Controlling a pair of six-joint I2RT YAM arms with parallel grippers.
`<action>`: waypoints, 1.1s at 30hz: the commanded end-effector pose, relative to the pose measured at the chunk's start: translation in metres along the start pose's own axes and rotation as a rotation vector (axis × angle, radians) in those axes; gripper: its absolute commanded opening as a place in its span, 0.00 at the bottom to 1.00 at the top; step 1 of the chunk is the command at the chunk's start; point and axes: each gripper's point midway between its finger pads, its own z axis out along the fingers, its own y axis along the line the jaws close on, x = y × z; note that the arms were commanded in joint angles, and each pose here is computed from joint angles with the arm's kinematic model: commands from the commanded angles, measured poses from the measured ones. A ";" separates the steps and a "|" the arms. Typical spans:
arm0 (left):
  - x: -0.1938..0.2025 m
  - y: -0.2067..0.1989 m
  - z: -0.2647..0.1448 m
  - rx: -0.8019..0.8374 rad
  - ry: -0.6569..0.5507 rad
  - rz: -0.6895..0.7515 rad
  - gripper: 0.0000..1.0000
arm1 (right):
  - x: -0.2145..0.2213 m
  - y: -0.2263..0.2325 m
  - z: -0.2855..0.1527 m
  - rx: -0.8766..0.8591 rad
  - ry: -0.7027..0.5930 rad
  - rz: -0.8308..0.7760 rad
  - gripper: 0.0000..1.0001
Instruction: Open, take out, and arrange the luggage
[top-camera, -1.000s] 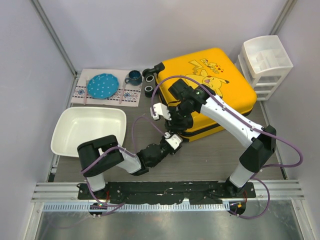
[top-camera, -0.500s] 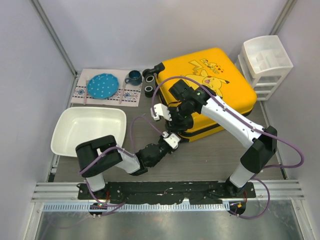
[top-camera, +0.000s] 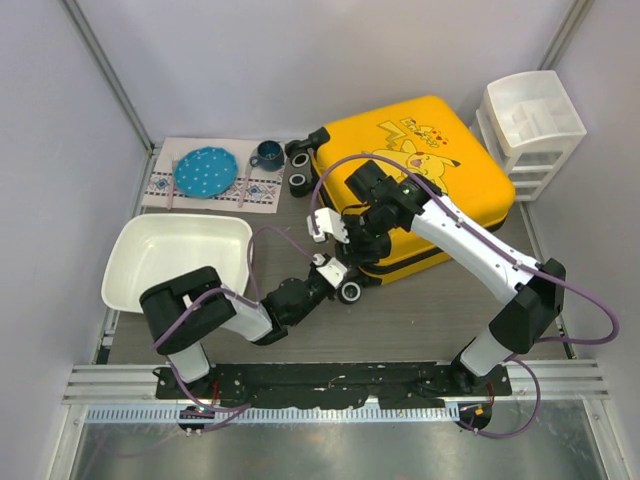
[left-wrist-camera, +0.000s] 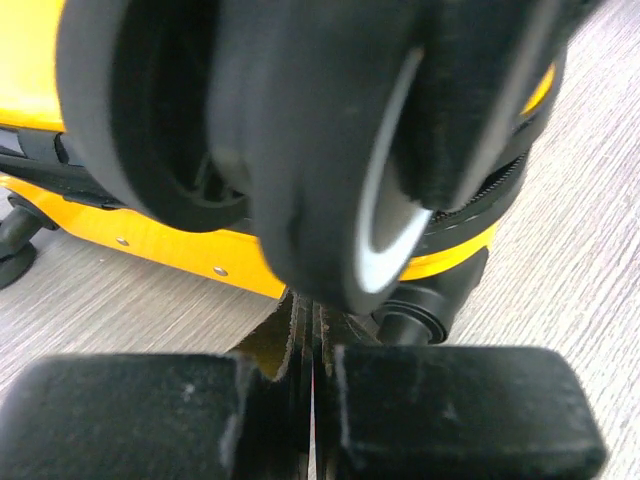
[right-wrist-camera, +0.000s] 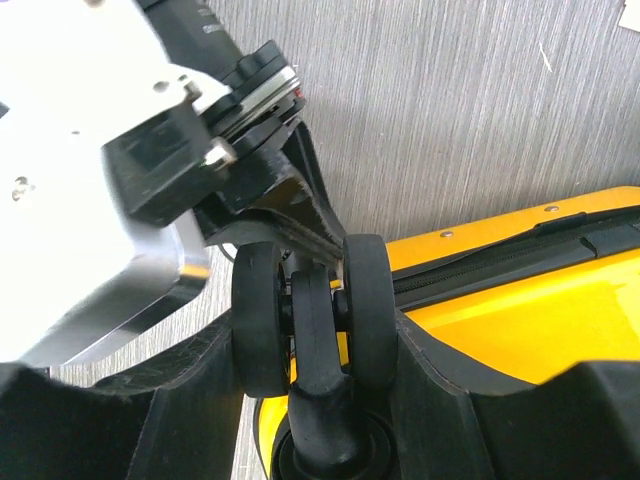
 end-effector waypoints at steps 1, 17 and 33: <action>-0.074 0.044 0.004 -0.131 -0.283 -0.103 0.00 | -0.012 0.015 -0.048 0.074 -0.065 0.080 0.01; -0.054 0.138 0.045 -0.273 -0.282 -0.095 0.00 | 0.009 0.053 -0.048 0.017 -0.040 0.130 0.01; -0.042 0.255 0.059 -0.471 -0.306 -0.079 0.00 | 0.065 0.124 -0.064 -0.019 0.091 0.268 0.01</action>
